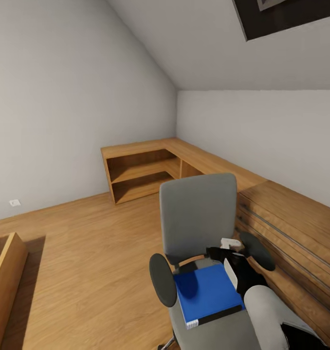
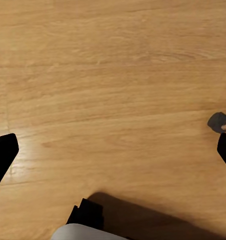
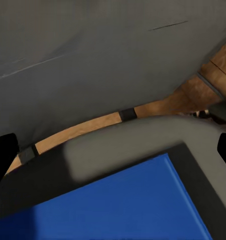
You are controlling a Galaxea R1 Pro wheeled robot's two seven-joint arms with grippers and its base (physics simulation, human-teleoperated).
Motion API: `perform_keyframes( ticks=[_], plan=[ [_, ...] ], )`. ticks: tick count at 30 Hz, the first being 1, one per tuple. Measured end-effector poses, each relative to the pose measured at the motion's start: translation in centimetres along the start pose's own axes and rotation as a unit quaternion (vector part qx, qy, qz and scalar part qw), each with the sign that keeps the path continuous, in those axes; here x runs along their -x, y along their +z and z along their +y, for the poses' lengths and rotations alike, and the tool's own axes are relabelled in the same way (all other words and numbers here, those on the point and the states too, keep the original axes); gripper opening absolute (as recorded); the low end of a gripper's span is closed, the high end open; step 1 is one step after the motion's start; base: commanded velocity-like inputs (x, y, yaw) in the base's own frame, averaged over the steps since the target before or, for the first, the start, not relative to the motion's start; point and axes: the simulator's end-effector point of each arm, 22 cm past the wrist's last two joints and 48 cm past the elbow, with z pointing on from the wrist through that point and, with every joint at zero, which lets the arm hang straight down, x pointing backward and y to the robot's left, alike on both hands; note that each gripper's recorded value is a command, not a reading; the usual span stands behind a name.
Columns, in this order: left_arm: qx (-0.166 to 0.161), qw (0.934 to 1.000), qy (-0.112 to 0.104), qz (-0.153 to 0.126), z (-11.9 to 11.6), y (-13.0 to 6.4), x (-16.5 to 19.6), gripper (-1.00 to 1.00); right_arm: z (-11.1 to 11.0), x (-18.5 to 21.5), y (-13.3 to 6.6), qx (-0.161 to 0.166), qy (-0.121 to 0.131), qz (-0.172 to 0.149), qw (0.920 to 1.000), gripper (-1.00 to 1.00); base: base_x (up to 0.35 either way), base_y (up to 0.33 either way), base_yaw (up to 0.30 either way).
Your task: In the bedroom, organize the workspace by keeping the computer under the desk, ensuring the monitor is on the desk, placing the keyboard on the desk next to the monitor, placing the mouse on the desk next to the keyboard, moving the folder from the swivel chair onto the desk next to the mouse, stacking the notebook on top of the folder with the pen on top of the notebook, and positioning the swivel chair next to the desk.
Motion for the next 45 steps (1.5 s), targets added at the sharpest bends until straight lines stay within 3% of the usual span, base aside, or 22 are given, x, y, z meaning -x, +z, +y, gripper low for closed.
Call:
perform_keyframes(
  ticks=[11, 18, 27, 45],
  plan=[
    [0.004, 1.0000, 0.002, -0.002, 0.7, 0.1, 0.3, 1.00, 0.7, 0.7, 0.0, 0.001, 0.001, 0.016, 0.9999, 1.00, 0.000, 0.000, 0.000],
    [0.015, 0.9999, 0.003, -0.005, 2.5, 1.0, 0.4, 1.00, 0.1, -1.6, 0.6, -0.008, 0.001, 0.043, 0.9991, 1.00, 0.000, 0.000, 0.000],
    [0.017, 0.9998, 0.004, -0.006, 2.8, 2.3, -0.4, 1.00, -1.7, -3.0, 1.5, -0.047, -0.002, 0.045, 0.9979, 1.00, 0.000, 0.000, 0.000],
    [0.017, 0.9998, 0.004, -0.007, 3.0, 4.6, -2.0, 1.00, -2.2, -5.1, 3.2, -0.049, -0.003, 0.044, 0.9978, 1.00, 0.000, 0.000, 0.000]
  ],
)
